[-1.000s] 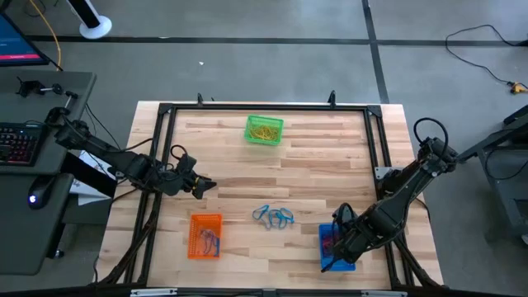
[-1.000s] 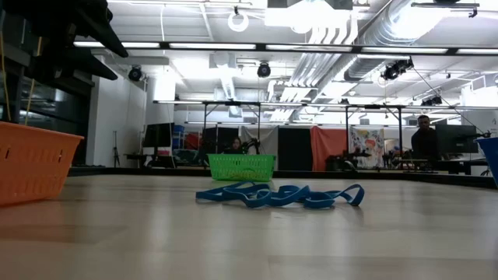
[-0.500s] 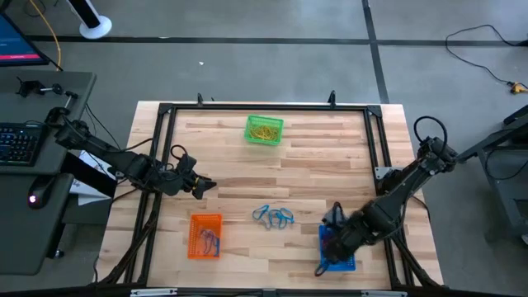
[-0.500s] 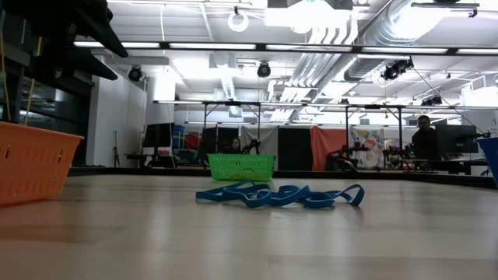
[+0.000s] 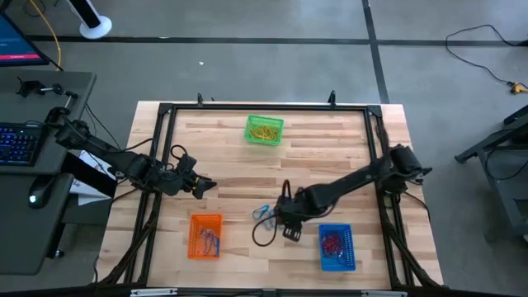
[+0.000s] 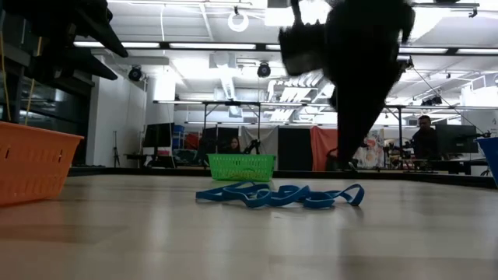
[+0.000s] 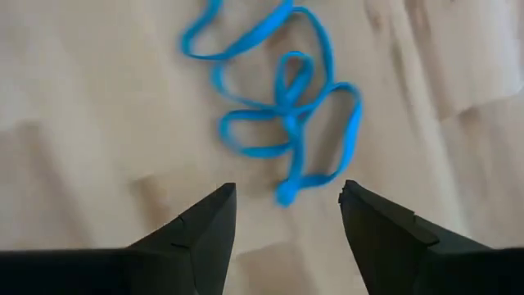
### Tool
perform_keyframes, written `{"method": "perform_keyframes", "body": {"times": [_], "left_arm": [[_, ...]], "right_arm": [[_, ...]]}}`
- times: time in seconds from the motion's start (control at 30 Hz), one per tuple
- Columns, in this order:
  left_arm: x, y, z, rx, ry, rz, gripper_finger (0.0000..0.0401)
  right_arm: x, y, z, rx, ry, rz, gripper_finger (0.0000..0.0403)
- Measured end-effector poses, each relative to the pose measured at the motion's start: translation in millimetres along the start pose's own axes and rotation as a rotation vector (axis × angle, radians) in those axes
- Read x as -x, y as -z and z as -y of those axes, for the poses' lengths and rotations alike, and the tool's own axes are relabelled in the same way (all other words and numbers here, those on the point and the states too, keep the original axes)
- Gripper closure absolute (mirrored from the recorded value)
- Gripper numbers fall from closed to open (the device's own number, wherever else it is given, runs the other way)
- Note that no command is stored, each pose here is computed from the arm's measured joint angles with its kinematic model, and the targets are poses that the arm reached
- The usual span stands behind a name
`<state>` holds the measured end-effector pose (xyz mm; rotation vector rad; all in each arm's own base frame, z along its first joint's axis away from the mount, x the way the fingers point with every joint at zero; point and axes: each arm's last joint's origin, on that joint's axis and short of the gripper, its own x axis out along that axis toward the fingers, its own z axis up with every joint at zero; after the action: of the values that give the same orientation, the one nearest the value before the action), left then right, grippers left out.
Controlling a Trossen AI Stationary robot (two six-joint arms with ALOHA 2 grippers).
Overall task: Sort rubber bands into baskets
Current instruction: Put the blue rubber band into the orange bin
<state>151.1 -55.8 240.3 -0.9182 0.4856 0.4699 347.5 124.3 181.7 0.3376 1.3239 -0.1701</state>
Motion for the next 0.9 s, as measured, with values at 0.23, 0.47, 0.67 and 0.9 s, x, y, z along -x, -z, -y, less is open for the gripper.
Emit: {"method": "perform_keyframes", "body": {"times": [0.23,0.47,0.67,0.9], "left_arm": [[0.0,0.0,0.0,0.007,0.0,0.0,0.0226],[0.0,0.0,0.1,0.009,0.001,0.001,0.0226],[0.0,0.0,0.0,0.008,0.0,0.001,0.0226],[0.0,-0.1,0.1,-0.019,0.0,0.003,0.0226]], "right_arm": [[-28.8,-0.6,4.1,0.166,0.115,-0.019,0.0197],[-42.0,4.5,-2.8,0.278,0.102,-0.05,0.0205],[-45.6,5.8,-5.8,0.229,0.097,-0.055,0.0311],[-6.1,4.0,-4.1,0.257,0.173,-0.101,0.0395]]}}
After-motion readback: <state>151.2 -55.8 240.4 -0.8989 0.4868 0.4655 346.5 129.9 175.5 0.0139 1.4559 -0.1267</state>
